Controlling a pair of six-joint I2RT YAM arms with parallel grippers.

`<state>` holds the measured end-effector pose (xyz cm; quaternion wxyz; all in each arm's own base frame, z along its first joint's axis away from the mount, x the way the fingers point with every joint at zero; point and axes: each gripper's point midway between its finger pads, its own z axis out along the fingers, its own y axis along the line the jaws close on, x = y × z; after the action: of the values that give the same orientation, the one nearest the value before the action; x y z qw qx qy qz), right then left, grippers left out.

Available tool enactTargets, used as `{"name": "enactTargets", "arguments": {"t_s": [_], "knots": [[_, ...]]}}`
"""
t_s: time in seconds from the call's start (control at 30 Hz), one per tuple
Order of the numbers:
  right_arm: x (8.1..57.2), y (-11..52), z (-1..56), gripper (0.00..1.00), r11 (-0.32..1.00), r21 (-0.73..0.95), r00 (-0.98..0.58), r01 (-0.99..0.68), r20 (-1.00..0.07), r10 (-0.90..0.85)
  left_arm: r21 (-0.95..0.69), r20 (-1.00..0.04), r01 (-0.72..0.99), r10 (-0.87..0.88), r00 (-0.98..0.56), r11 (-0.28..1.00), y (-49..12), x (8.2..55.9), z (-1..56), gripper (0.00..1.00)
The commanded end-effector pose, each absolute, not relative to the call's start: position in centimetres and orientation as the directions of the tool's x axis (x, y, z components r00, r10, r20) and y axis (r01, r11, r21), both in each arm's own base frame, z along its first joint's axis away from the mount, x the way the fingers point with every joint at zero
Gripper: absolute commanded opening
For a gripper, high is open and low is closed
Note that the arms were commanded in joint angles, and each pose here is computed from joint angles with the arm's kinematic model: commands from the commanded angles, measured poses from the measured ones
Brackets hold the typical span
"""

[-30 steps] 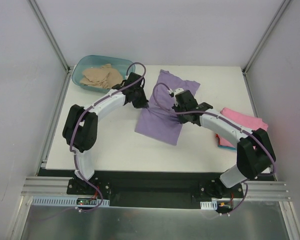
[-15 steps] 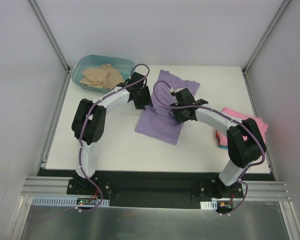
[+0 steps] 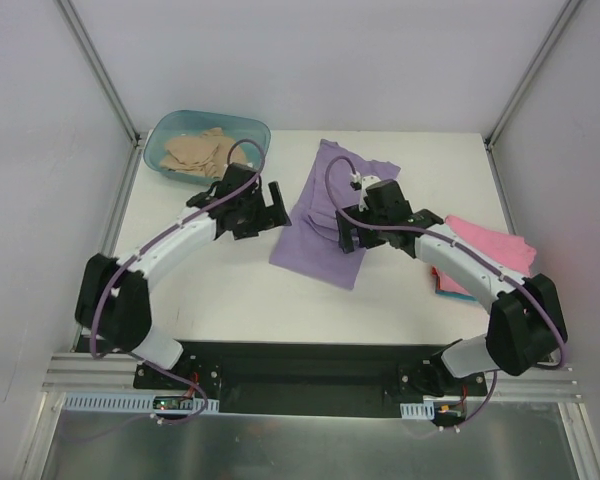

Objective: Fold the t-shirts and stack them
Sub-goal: Fold the folded rectangular tshirt in 1/3 of the way

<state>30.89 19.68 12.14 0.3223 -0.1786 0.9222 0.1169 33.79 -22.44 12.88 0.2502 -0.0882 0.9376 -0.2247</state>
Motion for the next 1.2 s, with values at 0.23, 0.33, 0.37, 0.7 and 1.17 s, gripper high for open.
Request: {"name": "enactTargets", "arguments": {"t_s": [0.23,0.33,0.37,0.7,1.17], "knots": [[31.0,24.8,9.5,0.97,0.844,0.243,-0.766,-0.479,-0.585,-0.266,-0.414,-0.436,-0.202,-0.388,-0.812,0.888,-14.2,22.5,9.0,0.99],[34.4,23.8,8.6,0.97,0.881,0.181,-0.771,-0.438,-0.579,-0.265,-0.435,-0.448,-0.2,-0.403,-0.798,0.878,-13.6,21.4,9.2,0.99],[35.7,23.1,8.4,0.97,0.892,0.184,-0.782,-0.413,-0.574,-0.243,-0.434,-0.445,-0.205,-0.407,-0.798,0.877,-13.4,21.1,9.2,0.99],[42.0,20.8,11.2,0.97,0.925,0.181,-0.769,-0.334,-0.62,-0.157,-0.429,-0.483,-0.232,-0.438,-0.758,0.873,-11.8,20.0,10.0,0.99],[32.1,21.3,24.5,0.97,0.804,0.202,-0.433,-0.559,-0.898,-0.075,-0.406,-0.534,-0.234,-0.437,-0.724,0.883,-11.0,20.8,11.4,0.99]]}}
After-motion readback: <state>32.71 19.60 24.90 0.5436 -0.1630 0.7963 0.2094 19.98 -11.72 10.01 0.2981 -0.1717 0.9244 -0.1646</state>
